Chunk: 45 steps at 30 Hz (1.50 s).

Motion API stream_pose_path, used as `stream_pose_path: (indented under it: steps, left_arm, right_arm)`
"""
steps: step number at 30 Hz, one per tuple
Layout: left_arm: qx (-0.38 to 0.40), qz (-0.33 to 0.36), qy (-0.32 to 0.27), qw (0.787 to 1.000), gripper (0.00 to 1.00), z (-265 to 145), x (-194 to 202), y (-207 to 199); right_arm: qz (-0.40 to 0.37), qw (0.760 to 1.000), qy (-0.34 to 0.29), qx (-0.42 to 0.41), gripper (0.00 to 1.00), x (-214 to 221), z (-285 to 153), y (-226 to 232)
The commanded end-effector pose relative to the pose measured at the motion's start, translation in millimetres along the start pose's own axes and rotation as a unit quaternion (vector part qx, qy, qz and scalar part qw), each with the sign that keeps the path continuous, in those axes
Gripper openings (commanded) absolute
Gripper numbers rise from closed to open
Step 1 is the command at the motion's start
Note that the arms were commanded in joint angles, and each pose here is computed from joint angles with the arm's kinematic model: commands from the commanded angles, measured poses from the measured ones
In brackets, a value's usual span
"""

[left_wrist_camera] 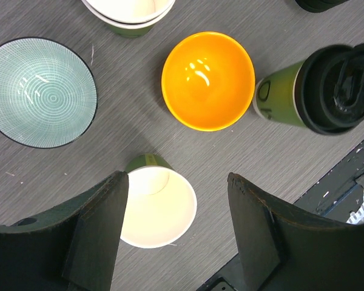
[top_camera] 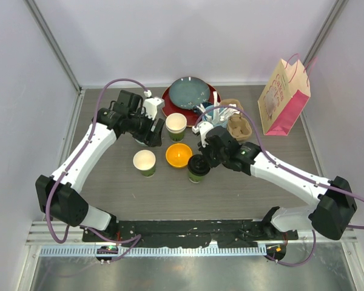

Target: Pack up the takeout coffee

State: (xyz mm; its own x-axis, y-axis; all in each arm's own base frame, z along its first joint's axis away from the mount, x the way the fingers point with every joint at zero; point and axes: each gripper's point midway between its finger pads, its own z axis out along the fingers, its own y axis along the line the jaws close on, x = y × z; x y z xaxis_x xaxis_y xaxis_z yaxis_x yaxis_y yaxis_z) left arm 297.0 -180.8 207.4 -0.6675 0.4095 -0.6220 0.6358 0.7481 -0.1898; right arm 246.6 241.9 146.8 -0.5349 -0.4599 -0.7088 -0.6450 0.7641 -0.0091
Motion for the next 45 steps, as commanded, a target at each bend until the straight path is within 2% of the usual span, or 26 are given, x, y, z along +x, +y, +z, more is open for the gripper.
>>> stream_pose_path:
  steps: [1,10,17,20,21,23,24,27,32,33,34,37,38,39,41,44,45]
  left_arm:
    - [0.0,0.008,-0.022,1.0,0.7,-11.3,-8.1,-1.5]
    - [-0.004,0.009,-0.022,1.0,0.7,-11.5,-7.6,-0.3]
    - [-0.003,0.011,-0.023,1.0,0.7,-12.8,-7.8,-1.2]
    - [-0.002,0.012,-0.022,1.0,0.7,-12.0,-7.1,-1.2]
    - [-0.002,0.011,-0.023,1.0,0.7,-12.0,-7.5,-1.2]
    - [-0.002,0.011,-0.021,1.0,0.7,-11.7,-6.6,-1.2]
    - [-0.001,0.012,-0.021,1.0,0.71,-11.3,-6.4,-1.2]
    - [0.0,0.011,-0.02,1.0,0.7,-10.4,-6.1,-1.5]
    - [0.0,0.014,-0.021,1.0,0.7,-12.4,-5.8,-2.1]
    - [-0.001,0.015,-0.021,1.0,0.71,-13.2,-6.1,-2.0]
    - [-0.001,0.017,-0.022,1.0,0.7,-13.9,-5.9,-1.8]
    - [0.01,0.024,-0.022,0.999,0.7,-14.0,-6.6,-5.0]
    - [0.011,0.024,-0.022,0.999,0.71,-13.9,-7.0,-4.5]
    - [0.013,0.023,-0.022,0.999,0.71,-13.7,-6.9,-4.0]
    - [0.015,0.022,-0.019,0.999,0.71,-12.8,-5.0,-2.9]
    - [0.015,0.017,-0.011,1.0,0.71,-12.8,2.6,1.7]
    - [0.014,0.018,-0.014,1.0,0.71,-15.8,3.6,2.2]
  right_arm:
    - [-0.028,0.996,-0.039,0.081,0.06,-30.3,-15.7,-29.6]
    - [-0.049,0.992,-0.024,0.114,0.03,-25.7,3.4,-40.6]
    - [-0.034,0.993,-0.023,0.113,0.01,-24.8,13.5,-44.2]
    - [-0.027,0.993,-0.029,0.111,0.09,-26.2,13.0,-43.9]
    - [-0.025,0.993,-0.03,0.11,0.18,-26.8,12.5,-43.9]
    - [-0.018,0.994,-0.037,0.106,0.27,-29.6,8.1,-43.2]
    - [-0.014,0.994,-0.04,0.102,0.35,-31.0,6.1,-42.3]
    - [0.0,0.994,-0.064,0.088,0.44,-43.0,-6.6,-42.1]
    - [0.037,0.991,-0.109,0.072,0.49,-66.4,-37.8,-59.0]
    - [0.016,0.992,-0.106,0.058,0.53,-64.8,-46.1,-63.8]
    - [-0.002,0.995,-0.104,0.0,0.54,-64.1,-49.0,-53.0]
    - [-0.022,0.994,-0.107,0.003,0.57,-65.9,-60.5,-90.4]
    - [-0.037,0.991,-0.12,-0.053,0.58,-69.8,-61.6,-80.7]
    - [-0.043,0.989,-0.124,-0.061,0.6,-67.2,-61.5,-92.7]
    - [-0.114,0.98,-0.122,-0.108,0.61,-62.5,-51.1,-92.5]
    - [-0.151,0.978,-0.097,-0.109,0.61,-51.6,-43.0,-119.9]
    - [-0.159,0.97,-0.109,-0.148,0.61,-46.6,-44.2,-114.6]
